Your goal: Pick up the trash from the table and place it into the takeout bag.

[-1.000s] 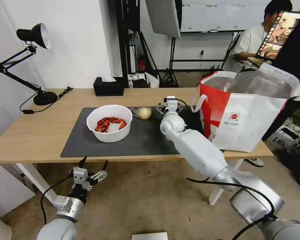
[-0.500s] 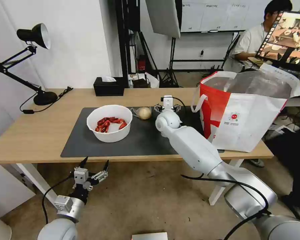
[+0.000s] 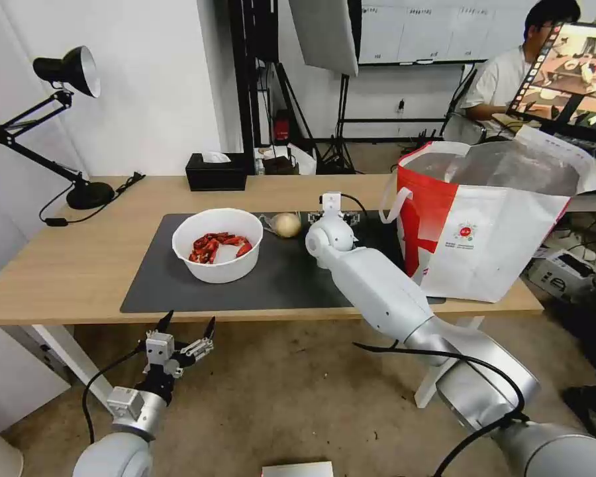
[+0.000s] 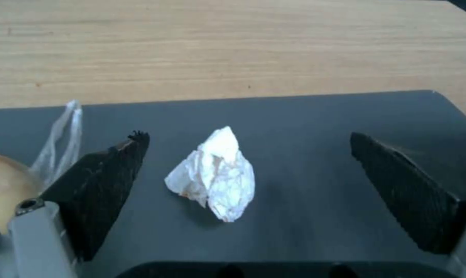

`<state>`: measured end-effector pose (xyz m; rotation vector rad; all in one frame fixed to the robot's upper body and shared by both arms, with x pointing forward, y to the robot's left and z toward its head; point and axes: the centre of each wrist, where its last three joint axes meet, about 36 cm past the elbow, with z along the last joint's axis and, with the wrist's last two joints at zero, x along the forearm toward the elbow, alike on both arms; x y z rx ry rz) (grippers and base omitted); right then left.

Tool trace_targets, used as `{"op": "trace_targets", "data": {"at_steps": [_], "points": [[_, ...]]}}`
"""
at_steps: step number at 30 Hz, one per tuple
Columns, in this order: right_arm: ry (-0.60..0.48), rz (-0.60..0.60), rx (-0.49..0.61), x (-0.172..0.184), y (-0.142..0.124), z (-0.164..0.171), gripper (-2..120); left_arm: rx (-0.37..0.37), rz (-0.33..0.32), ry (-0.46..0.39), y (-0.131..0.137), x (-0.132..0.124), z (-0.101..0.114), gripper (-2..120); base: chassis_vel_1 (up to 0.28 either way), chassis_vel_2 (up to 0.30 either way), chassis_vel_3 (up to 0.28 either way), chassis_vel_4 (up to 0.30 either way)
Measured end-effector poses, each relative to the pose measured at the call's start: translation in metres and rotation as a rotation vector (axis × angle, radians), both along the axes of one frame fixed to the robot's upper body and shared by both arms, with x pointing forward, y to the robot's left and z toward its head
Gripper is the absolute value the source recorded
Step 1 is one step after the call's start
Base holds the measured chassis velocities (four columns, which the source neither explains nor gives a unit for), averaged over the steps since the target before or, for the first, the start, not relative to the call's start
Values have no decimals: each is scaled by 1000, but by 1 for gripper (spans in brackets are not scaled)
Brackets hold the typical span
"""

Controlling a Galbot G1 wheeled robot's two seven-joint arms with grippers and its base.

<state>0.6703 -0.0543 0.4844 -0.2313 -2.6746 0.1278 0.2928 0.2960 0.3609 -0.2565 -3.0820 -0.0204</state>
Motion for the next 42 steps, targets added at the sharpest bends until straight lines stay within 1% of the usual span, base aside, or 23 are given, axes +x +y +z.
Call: {"op": "trace_targets", "data": {"at_steps": [11,22,26,42], "points": [[20,24,0,4,-10,-4,100,-8,-7,-2,-4,-2,1,100,0,0,0,0],[31,80,-8,8,-16,-9,100,-14,-11,-3,-7,-4,2,100,0,0,0,0],[32,107,-24,8,-17,-12,100,-15,-9,-1,-7,-7,2,100,0,0,0,0],[40,125,-51,7,-12,-21,100,-16,-6,0,-7,-8,3,100,0,0,0,0]]}}
